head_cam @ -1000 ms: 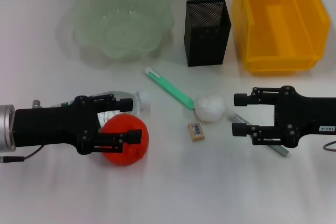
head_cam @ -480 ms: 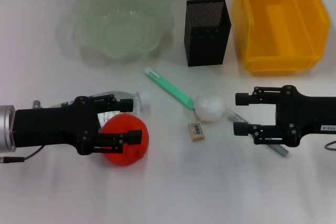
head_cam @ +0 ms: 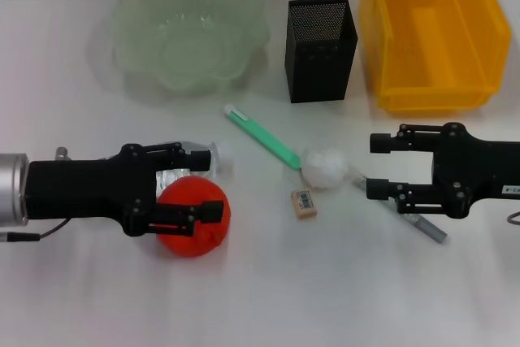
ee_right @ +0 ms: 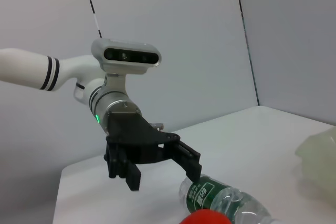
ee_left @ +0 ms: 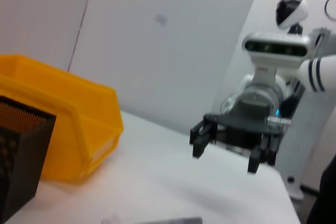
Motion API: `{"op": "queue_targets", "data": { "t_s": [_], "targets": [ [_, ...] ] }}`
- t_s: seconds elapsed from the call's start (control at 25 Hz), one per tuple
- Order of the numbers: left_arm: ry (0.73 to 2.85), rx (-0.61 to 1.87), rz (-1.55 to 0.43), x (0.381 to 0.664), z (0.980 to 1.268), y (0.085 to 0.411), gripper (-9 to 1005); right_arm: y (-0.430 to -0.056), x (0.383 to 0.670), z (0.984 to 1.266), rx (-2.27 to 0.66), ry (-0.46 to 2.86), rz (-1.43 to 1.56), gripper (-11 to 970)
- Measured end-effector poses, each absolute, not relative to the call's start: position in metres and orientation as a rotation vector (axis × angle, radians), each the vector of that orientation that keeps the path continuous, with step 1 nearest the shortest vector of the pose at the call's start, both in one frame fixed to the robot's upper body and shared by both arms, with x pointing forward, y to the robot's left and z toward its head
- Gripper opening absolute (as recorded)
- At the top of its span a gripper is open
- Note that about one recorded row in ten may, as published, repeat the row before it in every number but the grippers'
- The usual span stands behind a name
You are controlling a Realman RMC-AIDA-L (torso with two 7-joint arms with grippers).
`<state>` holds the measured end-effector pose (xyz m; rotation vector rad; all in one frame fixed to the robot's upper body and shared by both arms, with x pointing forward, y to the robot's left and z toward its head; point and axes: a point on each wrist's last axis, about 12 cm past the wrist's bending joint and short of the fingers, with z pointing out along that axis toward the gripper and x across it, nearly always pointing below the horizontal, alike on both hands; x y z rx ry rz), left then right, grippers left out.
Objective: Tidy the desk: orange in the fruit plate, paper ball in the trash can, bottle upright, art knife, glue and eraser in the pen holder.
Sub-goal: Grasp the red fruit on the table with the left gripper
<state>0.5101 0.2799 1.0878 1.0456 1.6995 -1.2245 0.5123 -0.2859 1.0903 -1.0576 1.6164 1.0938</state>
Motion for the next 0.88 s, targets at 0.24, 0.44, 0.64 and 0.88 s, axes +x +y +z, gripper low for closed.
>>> {"op": "queue_targets", "data": {
  "t_s": [0.24, 0.44, 0.64, 0.88],
  "targets": [
    [1.781, 1.14, -1.115, 0.521, 1.09, 0.278, 813, -0.286, 0.512, 1.091, -1.057, 1.617, 1.094, 684],
    [1.823, 1.18, -1.032, 0.525, 1.088, 0.279, 790, -0.286, 0.511, 1.09, -1.055, 1.618, 1.095, 684],
    [1.851, 1.225, -0.986, 0.526, 1.084, 0.275, 766, -0.286, 0.511, 1.09, -1.053, 1.619, 1.096, 684],
    [1.86, 1.242, -0.955, 0.526, 1.084, 0.274, 737, -0.286, 0.511, 1.09, -1.052, 1.618, 1.096, 683]
  ]
}}
